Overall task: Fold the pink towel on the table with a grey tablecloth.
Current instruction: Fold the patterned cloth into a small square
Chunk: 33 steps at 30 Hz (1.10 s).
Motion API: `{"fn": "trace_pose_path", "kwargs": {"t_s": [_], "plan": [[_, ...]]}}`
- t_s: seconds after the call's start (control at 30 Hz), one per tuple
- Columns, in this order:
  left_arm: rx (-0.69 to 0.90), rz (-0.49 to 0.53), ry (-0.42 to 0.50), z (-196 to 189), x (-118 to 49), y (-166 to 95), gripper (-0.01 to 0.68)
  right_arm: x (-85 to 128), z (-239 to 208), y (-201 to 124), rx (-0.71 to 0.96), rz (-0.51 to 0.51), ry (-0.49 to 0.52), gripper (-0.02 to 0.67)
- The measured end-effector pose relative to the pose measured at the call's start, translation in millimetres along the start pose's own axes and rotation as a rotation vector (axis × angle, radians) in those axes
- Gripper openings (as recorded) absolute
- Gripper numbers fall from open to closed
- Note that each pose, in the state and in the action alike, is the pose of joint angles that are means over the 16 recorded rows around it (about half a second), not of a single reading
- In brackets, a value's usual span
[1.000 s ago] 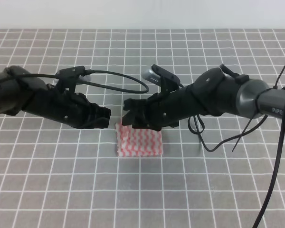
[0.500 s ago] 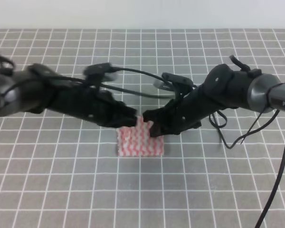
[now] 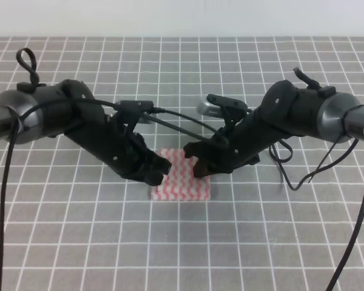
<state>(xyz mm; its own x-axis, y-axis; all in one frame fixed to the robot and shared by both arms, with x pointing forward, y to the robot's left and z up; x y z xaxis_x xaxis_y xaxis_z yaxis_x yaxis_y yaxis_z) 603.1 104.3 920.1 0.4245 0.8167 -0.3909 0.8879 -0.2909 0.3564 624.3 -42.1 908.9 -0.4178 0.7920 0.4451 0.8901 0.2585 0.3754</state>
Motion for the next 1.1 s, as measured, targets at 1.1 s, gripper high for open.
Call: {"fn": "trace_pose_path", "kwargs": {"t_s": [1.1], "plan": [[-0.047, 0.016, -0.010, 3, -1.3, 32, -0.003, -6, -25, 7, -0.014, 0.008, 0.009, -0.016]]}}
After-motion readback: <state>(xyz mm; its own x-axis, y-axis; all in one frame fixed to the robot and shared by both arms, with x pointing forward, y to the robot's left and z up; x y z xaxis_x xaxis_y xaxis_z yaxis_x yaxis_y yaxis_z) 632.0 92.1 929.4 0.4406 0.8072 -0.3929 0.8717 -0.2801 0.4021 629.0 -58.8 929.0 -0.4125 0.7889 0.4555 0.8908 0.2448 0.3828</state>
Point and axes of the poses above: a point on each arm's last joint axis where the gripper is mounted, z pointing out along that axis toward the gripper, x along the wrist's bending axis when the last joint is at zero, y = z × x, the point moved 4 cm from there along z, pointing out along that axis toward the gripper, and after that the axes turned 9 degrees about -z, right-handed, at the moved point
